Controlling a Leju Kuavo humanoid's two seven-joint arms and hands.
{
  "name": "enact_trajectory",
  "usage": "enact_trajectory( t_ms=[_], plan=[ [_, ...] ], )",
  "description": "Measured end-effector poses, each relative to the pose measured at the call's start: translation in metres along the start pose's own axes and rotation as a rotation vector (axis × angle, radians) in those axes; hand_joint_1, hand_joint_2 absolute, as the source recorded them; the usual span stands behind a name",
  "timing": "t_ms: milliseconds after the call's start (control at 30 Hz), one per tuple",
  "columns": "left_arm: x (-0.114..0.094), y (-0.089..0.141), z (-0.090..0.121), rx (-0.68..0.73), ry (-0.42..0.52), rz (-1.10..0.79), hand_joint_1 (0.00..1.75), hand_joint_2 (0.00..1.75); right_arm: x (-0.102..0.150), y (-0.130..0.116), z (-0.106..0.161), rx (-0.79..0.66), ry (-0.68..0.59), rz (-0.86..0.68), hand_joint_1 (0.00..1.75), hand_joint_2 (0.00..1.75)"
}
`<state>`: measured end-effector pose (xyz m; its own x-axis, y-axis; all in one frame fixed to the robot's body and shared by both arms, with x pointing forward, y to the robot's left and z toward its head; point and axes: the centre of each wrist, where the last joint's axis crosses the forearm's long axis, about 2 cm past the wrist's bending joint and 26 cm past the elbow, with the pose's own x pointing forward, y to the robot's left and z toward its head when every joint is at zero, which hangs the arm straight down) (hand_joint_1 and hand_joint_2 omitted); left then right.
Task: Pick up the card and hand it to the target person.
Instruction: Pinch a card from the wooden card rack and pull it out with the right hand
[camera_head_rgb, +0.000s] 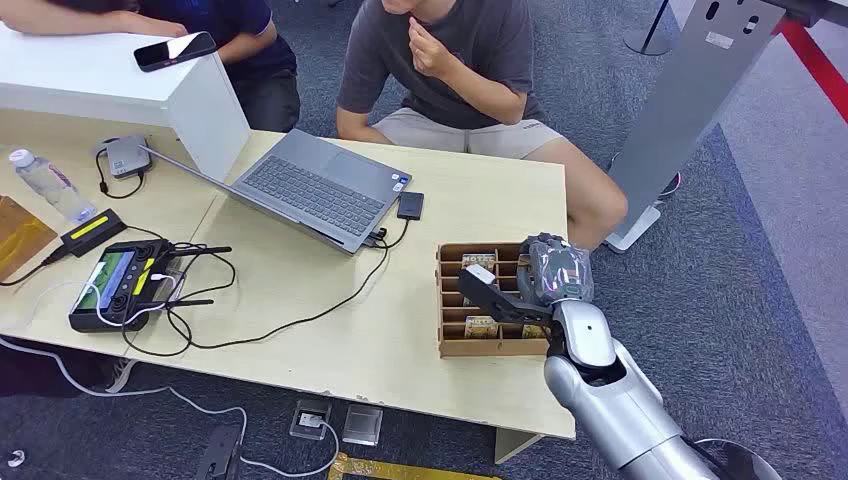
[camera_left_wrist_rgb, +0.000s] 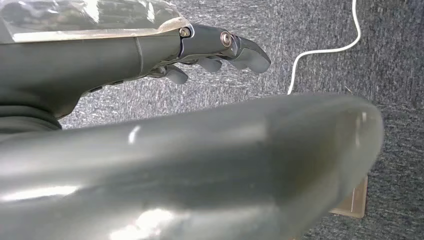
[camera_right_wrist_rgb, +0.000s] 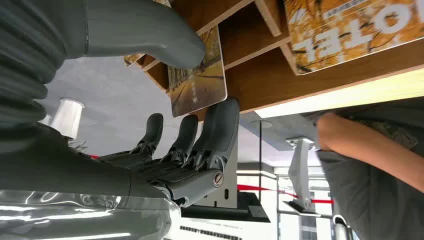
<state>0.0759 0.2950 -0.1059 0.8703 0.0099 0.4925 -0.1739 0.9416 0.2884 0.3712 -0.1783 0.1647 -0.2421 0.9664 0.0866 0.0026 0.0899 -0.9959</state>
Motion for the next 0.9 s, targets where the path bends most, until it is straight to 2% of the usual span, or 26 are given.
enact_trajectory(
  t_ms=[333,700,800,900],
  plan=[
    [0.0,0.0,0.0,-0.007,-0.003,-0.012,0.0,0.0,-0.0012,0.0035,0.0014,0.015,0.041,0.025,0.78,1.75],
    [-0.0001,0.0,0.0,-0.007,-0.002,-0.013,0.0,0.0,-0.0026,0.0022,0.001,0.011,0.059,0.028,0.8,1.75],
    [-0.0001,0.0,0.0,-0.007,-0.002,-0.014,0.0,0.0,-0.0033,0.0014,0.001,0.008,0.06,0.026,0.86,1.75],
    [-0.0001,0.0,0.0,-0.009,-0.003,-0.018,0.0,0.0,-0.0037,0.001,0.0011,0.006,0.06,0.024,1.09,1.75]
  ],
)
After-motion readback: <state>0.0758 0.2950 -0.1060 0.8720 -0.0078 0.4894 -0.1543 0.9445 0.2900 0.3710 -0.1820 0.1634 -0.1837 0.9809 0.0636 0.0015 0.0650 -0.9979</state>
